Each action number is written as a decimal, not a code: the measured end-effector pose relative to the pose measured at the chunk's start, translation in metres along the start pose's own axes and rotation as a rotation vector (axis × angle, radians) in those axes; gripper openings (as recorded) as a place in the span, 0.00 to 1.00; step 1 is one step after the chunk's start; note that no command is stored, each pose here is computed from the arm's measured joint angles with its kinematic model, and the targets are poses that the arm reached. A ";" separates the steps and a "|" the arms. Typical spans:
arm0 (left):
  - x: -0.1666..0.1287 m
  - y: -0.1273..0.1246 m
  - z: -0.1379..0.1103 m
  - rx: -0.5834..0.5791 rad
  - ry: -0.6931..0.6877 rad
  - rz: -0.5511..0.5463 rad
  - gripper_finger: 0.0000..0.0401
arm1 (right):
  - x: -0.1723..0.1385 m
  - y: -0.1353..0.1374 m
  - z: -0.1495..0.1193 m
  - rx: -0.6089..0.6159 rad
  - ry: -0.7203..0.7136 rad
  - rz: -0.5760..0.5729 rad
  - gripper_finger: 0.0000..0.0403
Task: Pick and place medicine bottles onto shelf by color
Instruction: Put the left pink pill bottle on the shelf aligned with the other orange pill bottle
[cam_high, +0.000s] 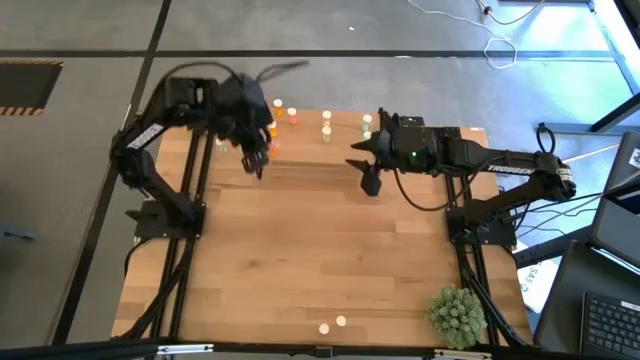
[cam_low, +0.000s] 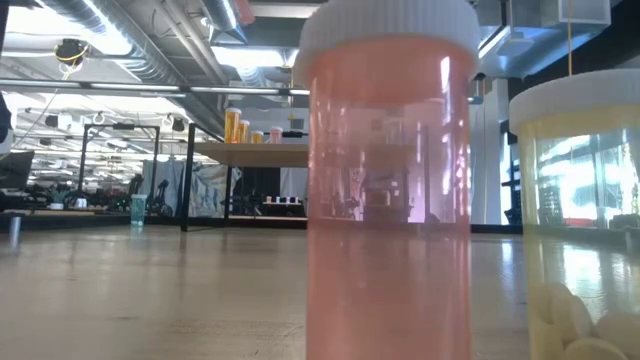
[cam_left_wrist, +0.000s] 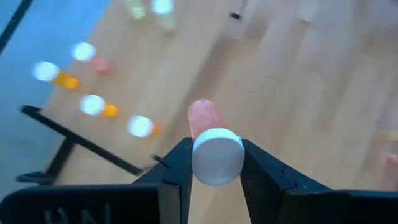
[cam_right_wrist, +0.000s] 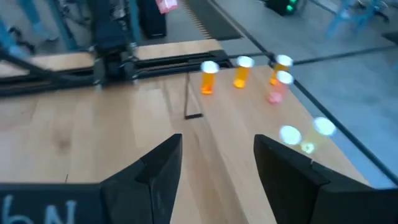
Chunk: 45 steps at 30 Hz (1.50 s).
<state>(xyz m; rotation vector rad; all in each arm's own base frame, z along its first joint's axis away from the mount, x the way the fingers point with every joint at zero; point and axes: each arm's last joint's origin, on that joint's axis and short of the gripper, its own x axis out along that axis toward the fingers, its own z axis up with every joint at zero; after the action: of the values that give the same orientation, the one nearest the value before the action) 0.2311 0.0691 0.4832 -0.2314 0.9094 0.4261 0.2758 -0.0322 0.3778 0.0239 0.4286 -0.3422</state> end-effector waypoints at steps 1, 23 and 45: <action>0.002 0.008 0.002 0.004 0.004 0.009 0.24 | 0.001 -0.003 0.000 0.021 0.000 -0.010 0.50; 0.119 0.085 0.040 0.082 0.209 0.011 0.24 | 0.008 -0.045 -0.004 0.081 0.038 -0.131 0.50; 0.178 0.083 0.043 0.141 0.369 0.053 0.24 | 0.009 -0.053 -0.007 -0.144 0.079 -0.115 0.50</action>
<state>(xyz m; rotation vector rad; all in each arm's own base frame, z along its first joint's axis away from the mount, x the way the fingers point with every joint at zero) 0.3199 0.2053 0.3644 -0.1592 1.3047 0.3721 0.2630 -0.0847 0.3706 -0.1287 0.5330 -0.4237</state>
